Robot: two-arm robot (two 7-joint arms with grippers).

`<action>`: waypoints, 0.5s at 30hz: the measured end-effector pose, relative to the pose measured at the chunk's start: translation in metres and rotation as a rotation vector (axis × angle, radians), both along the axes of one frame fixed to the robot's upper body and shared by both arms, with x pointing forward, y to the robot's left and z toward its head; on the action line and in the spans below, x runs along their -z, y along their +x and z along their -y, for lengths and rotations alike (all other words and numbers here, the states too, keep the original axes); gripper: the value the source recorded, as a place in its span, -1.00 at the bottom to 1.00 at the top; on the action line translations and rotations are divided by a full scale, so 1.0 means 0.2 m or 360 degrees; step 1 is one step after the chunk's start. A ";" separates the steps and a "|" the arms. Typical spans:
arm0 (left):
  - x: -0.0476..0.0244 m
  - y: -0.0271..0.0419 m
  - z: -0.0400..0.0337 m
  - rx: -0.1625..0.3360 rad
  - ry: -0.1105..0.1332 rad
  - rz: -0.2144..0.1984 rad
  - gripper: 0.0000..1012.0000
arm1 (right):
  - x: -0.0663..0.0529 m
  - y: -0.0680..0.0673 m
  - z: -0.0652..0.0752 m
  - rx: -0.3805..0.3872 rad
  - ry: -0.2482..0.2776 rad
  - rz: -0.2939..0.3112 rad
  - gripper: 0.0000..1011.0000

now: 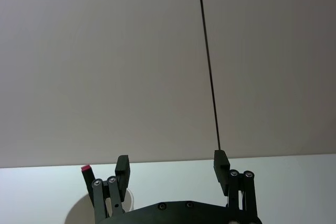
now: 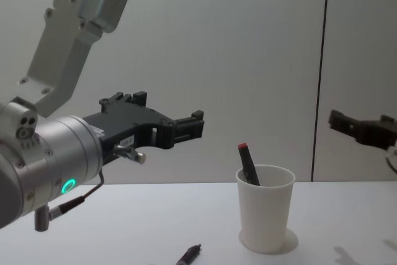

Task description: Place the pen into the pen holder.

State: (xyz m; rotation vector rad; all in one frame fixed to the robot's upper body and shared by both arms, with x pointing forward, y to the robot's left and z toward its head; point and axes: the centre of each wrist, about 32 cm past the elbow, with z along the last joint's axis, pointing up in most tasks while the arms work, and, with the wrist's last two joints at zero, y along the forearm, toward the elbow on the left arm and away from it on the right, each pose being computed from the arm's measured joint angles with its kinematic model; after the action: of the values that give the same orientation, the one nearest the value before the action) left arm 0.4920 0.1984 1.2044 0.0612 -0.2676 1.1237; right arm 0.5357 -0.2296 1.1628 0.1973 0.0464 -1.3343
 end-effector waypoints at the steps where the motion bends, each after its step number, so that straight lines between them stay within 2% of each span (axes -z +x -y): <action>1: 0.000 0.000 0.000 0.0000 0.0000 0.0000 0.99 | 0.00 -0.01 0.01 0.0006 0.0000 -0.0004 0.98; 15: 0.000 0.000 0.000 0.0000 0.0000 0.0000 0.99 | 0.02 -0.10 0.08 0.0065 -0.0015 -0.0074 0.98</action>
State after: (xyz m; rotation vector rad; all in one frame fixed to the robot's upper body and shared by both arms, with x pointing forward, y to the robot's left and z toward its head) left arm 0.4920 0.1984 1.2044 0.0611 -0.2676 1.1237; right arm 0.5165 -0.2461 1.1592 0.1598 0.0756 -1.3794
